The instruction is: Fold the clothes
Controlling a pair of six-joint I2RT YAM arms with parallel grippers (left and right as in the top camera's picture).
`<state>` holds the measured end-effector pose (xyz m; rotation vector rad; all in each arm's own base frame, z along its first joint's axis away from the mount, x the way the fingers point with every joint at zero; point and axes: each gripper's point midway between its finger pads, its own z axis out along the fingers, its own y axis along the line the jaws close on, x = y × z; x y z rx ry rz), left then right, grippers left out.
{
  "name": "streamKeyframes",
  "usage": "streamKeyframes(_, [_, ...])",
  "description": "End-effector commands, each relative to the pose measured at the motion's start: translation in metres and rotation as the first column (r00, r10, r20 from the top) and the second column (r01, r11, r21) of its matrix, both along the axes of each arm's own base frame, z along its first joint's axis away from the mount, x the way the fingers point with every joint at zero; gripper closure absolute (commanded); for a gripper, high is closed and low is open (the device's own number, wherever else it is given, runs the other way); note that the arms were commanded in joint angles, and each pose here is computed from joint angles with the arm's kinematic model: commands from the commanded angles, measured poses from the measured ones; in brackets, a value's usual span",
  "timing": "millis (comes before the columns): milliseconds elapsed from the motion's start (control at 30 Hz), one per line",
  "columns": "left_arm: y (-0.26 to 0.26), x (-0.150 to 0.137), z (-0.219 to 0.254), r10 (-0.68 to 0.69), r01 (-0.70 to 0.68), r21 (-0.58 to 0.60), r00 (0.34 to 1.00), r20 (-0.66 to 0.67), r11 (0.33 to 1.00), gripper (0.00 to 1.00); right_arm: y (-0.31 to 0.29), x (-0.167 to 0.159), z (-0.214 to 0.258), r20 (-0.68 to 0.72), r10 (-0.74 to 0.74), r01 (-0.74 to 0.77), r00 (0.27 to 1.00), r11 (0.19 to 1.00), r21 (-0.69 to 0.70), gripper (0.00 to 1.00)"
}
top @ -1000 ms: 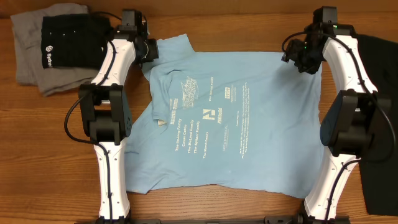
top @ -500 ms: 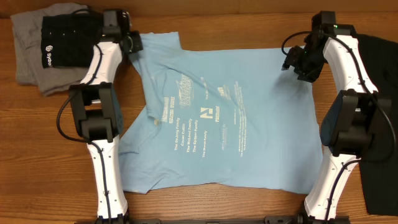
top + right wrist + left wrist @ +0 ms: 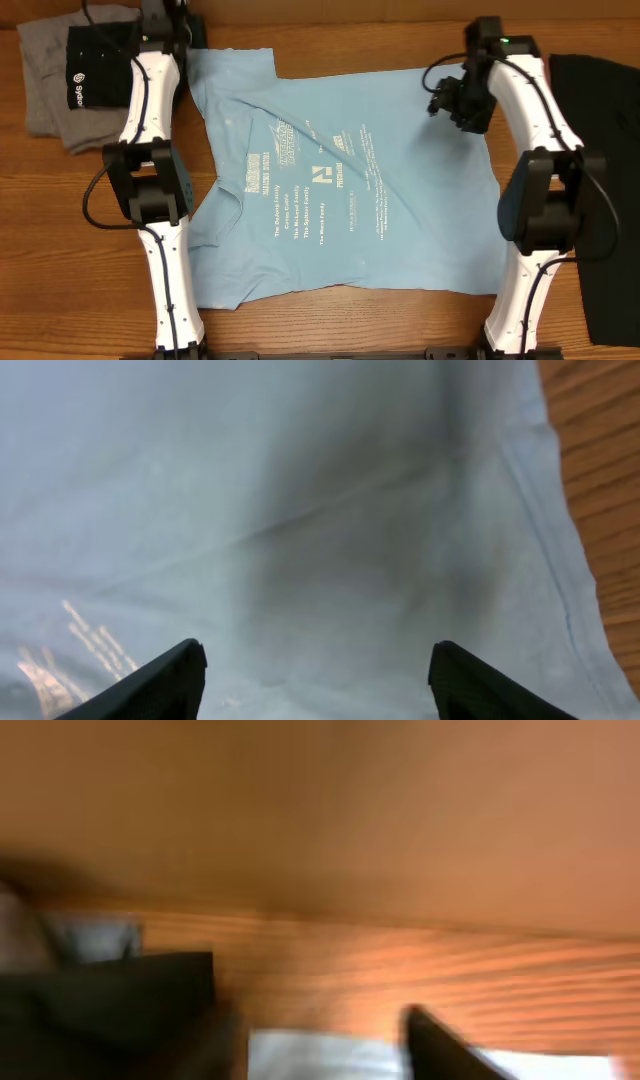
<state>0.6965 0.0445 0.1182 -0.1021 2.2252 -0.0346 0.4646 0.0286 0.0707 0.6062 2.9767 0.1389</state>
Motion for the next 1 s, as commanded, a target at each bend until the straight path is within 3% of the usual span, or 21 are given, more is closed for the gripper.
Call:
streamKeyframes(0, [-0.030,-0.003,0.072,-0.086,0.086,0.004,0.994,0.074,0.996,0.12,-0.011,0.006,0.033,0.080,-0.031,0.036,0.996,0.998,-0.061,0.22])
streamKeyframes(133, [-0.065,-0.045,0.101,-0.178,0.176,-0.061,0.984,-0.029,0.982,0.00,-0.018,0.009,0.034,0.089,-0.045,0.051,0.995,0.997,-0.060,0.12])
streamKeyframes(300, [-0.089,-0.113,0.094,-0.214,0.190,-0.114,0.941,-0.261,0.975,0.00,-0.031,0.022,0.035,0.142,-0.023,0.033,0.990,0.997,-0.068,0.09])
streamKeyframes(367, [-0.097,-0.155,0.076,-0.199,0.143,-0.160,0.881,-0.429,0.977,0.00,-0.034,0.031,0.031,0.168,-0.023,0.035,0.985,0.997,-0.066,0.20])
streamKeyframes(400, [-0.097,-0.166,0.070,-0.193,0.128,-0.166,0.858,-0.476,0.978,0.00,-0.034,0.033,0.028,0.169,-0.023,0.034,0.985,0.997,-0.064,0.33])
streamKeyframes(467, [-0.102,-0.175,0.061,-0.207,0.123,-0.192,0.828,-0.521,0.974,0.00,-0.034,0.035,0.021,0.163,-0.016,0.027,0.986,0.998,-0.064,0.55])
streamKeyframes(567, [-0.112,-0.179,0.050,-0.241,0.130,-0.233,0.798,-0.552,0.964,0.01,-0.034,0.037,0.005,0.140,-0.016,0.026,0.990,0.998,-0.065,0.69])
streamKeyframes(600, [-0.111,-0.181,0.044,-0.240,0.125,-0.234,0.786,-0.569,0.964,0.25,-0.034,0.037,0.000,0.131,-0.017,0.025,0.991,0.998,-0.065,0.70])
streamKeyframes(633, [-0.112,-0.182,0.040,-0.241,0.118,-0.241,0.777,-0.582,0.963,0.40,-0.034,0.036,-0.003,0.121,-0.017,0.025,0.992,0.998,-0.065,0.70])
streamKeyframes(667, [-0.113,-0.184,0.035,-0.243,0.112,-0.248,0.765,-0.597,0.962,0.46,-0.034,0.035,-0.007,0.112,-0.016,0.024,0.994,0.998,-0.065,0.70])
streamKeyframes(733, [-0.115,-0.191,0.021,-0.253,0.100,-0.266,0.728,-0.637,0.959,0.30,-0.034,0.033,-0.012,0.095,-0.016,0.023,0.995,0.998,-0.066,0.70])
streamKeyframes(767, [-0.115,-0.191,0.019,-0.252,0.098,-0.267,0.723,-0.643,0.959,0.27,-0.034,0.032,-0.013,0.093,-0.016,0.022,0.996,0.998,-0.066,0.69])
streamKeyframes(967, [-0.114,-0.196,0.062,-0.257,0.111,-0.277,0.775,-0.577,0.955,0.25,-0.035,0.032,-0.013,0.092,-0.006,0.013,0.996,0.998,-0.068,0.67])
